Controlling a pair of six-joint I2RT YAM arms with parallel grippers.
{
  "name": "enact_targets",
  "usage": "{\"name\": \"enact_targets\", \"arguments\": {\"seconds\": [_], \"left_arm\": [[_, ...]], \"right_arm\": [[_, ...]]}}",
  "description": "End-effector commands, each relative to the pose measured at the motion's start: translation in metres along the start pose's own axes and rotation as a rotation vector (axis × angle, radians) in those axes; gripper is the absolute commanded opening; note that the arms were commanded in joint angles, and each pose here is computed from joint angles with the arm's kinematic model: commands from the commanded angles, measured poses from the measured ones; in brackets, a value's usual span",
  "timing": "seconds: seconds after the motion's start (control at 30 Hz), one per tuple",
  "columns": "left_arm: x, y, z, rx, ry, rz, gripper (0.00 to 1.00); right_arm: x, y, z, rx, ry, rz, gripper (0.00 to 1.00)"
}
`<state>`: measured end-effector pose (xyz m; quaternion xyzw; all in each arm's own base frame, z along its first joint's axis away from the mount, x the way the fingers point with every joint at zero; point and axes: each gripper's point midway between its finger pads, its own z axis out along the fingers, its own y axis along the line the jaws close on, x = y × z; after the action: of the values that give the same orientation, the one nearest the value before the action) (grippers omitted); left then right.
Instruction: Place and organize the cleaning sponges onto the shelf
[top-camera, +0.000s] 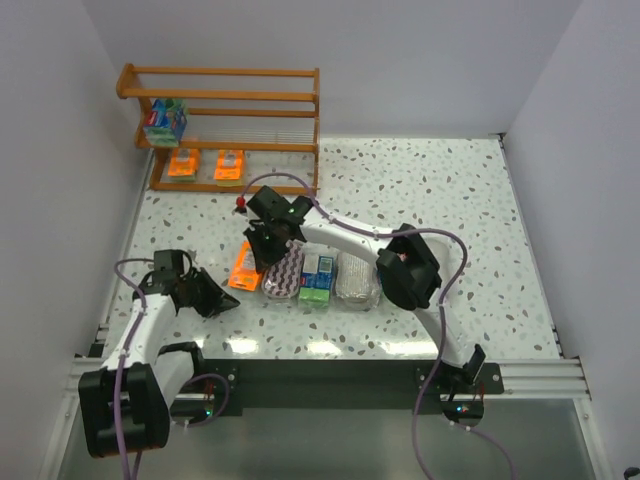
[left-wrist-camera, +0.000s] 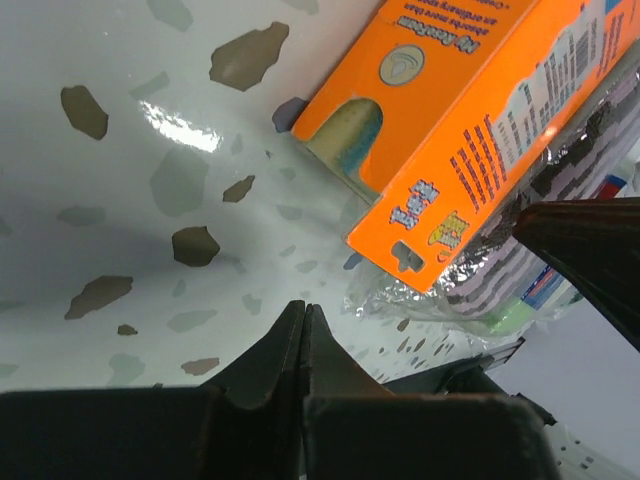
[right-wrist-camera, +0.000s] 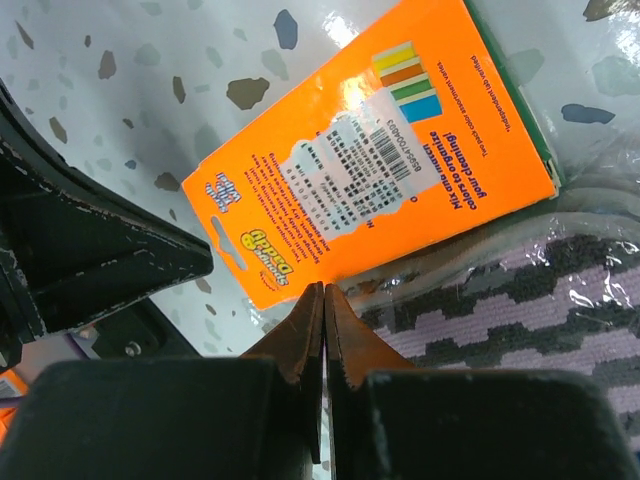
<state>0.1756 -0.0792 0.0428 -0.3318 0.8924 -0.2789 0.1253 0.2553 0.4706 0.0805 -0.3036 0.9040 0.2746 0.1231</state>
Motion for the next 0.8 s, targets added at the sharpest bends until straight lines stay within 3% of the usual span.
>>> {"name": "enact_targets", "arguments": {"seconds": [0.0,0.27,0.5,0.77], "left_arm": [[-0.019,-0.016,0.012,0.095,-0.059,0.009,0.00],[-0.078,-0.037,0.028,0.136,-0.228,0.019,0.00],[-0.122,-0.055,0.033,0.124,-0.304,0.016,0.00],[-0.145,-0.084,0.019,0.193,-0.363,0.056,0.00]], "right_arm": [[-0.018,0.013,0.004,-0.026,-0.058,-0.006,0.00],[-0.036,0.014,0.017,-0.023,-0.082,0.005,0.00],[-0.061,0.007,0.019,-0.013,-0.127,0.027,0.00],[-0.103,-0.007,-0.029,-0.057,-0.271,0.090,0.02]]}}
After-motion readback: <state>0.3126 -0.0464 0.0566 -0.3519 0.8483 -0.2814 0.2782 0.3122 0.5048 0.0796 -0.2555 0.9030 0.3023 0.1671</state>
